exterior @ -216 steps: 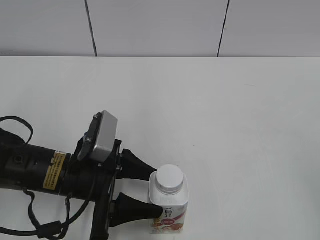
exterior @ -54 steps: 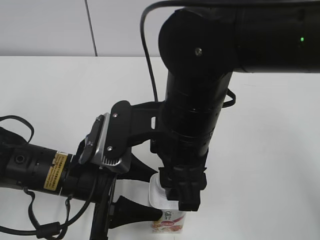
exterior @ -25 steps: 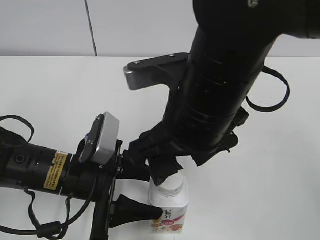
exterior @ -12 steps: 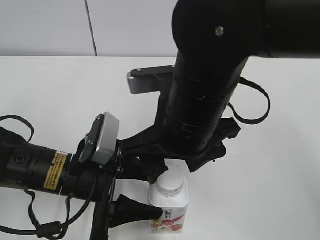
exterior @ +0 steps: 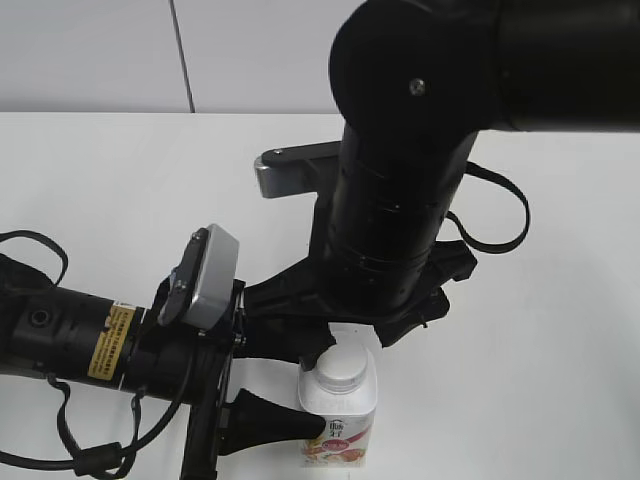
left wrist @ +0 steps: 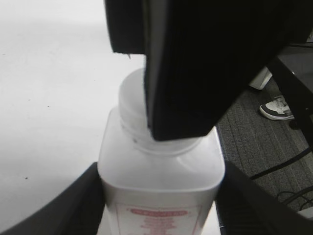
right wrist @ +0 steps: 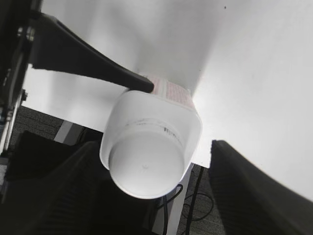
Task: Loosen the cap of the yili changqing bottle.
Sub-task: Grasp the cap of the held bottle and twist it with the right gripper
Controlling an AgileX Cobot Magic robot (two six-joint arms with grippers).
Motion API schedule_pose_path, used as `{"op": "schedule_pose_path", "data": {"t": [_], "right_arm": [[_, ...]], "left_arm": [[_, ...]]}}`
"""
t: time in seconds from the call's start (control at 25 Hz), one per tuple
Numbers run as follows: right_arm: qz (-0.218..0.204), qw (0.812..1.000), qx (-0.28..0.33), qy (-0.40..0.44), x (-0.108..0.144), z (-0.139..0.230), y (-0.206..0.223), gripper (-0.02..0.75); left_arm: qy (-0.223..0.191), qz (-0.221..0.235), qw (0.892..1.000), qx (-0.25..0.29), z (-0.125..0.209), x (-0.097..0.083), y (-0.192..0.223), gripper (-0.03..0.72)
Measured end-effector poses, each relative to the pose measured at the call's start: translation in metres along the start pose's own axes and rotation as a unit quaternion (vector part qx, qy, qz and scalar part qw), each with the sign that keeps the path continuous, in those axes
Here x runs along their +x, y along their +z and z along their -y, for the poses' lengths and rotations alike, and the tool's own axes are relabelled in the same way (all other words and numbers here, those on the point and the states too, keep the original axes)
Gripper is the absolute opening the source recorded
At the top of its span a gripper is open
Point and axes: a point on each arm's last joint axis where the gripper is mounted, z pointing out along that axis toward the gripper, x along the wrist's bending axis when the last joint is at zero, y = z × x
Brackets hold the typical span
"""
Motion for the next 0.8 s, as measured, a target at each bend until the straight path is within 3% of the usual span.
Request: {"op": "schedule_pose_path", "data": {"t": [0.32, 0.64, 0.8], "right_arm": [[0.005, 1.000, 0.010, 0.001, 0.0003, -0.0014, 0.0086, 0.542], [0.000, 1.000, 0.014, 0.005, 0.0013, -0.0013, 0.0096, 0.402], [0.001, 1.000, 0.016, -0.001, 0.0012, -0.0008, 0.0096, 0.393]], "left_arm": [[0.000, 0.000, 1.000, 0.000, 0.0000, 0.0000, 0.0000, 0.428], [0.000, 0.000, 1.000, 0.000, 0.0000, 0.0000, 0.0000, 0.428], [0.000, 0.000, 1.000, 0.000, 0.0000, 0.0000, 0.0000, 0.428]]}}
